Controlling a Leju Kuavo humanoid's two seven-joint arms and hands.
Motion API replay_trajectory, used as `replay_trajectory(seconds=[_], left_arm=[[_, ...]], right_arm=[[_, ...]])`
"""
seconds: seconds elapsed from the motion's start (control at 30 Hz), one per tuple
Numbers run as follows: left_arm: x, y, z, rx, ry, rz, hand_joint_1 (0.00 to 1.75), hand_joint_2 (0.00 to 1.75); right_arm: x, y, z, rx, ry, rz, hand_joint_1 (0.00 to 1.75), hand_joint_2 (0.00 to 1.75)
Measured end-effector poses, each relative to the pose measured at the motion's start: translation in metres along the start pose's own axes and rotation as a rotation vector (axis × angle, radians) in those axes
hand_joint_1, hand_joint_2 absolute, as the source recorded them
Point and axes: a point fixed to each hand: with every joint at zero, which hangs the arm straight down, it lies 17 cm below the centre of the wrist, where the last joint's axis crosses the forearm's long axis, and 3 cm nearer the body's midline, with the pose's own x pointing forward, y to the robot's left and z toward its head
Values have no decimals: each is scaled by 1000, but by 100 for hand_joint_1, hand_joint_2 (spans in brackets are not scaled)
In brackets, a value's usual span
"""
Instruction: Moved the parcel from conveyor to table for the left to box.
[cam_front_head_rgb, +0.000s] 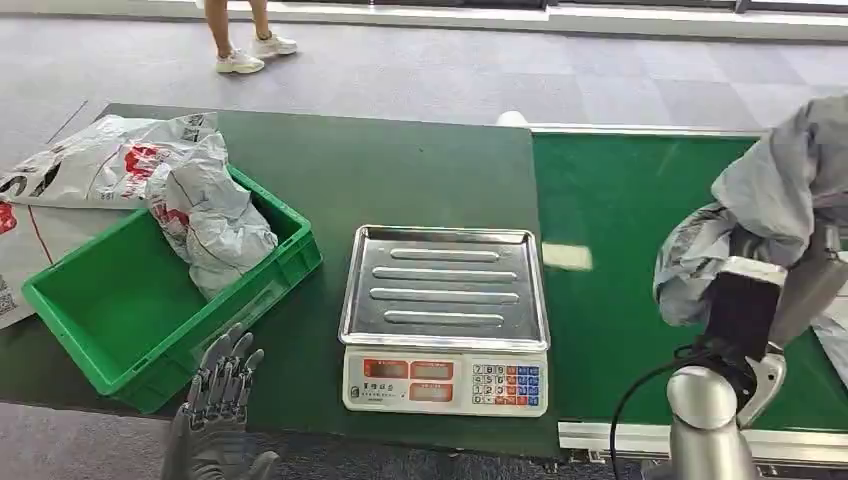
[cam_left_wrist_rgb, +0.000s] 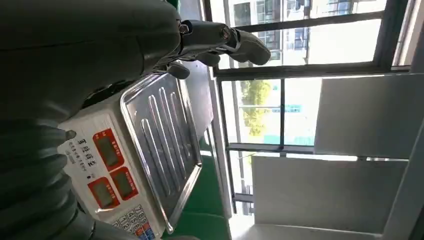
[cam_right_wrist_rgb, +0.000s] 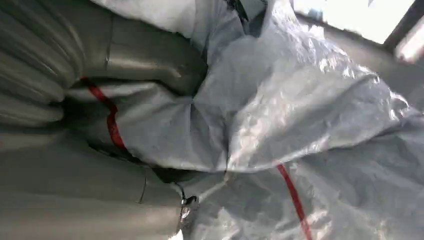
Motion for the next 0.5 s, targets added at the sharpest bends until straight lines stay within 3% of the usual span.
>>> replay_trajectory(seconds=[0.13, 0.2, 0.27, 0.37, 0.47, 0.5], left_arm=[[-4, -3, -4, -28, -7, 6, 0, 175], [-8, -7, -7, -56, -3, 10, 0, 175], [-11, -9, -14, -80, -4, 0, 0, 175], [-12, -6, -25, -98, -9, -13, 0, 175], [-12, -3, -29, -107, -5, -15, 0, 175], [-12, -1, -29, -110, -3, -18, 0, 175]], right_arm=[[40, 75, -3, 266, 19, -206, 175, 175], [56, 138, 13, 551, 36, -239, 175, 175], [77, 197, 41, 790, -8, -172, 175, 175], [110, 260, 78, 958, -56, -129, 175, 175], [133, 298, 109, 1070, -78, -118, 175, 175], [136, 306, 116, 1098, -80, -114, 94, 175]])
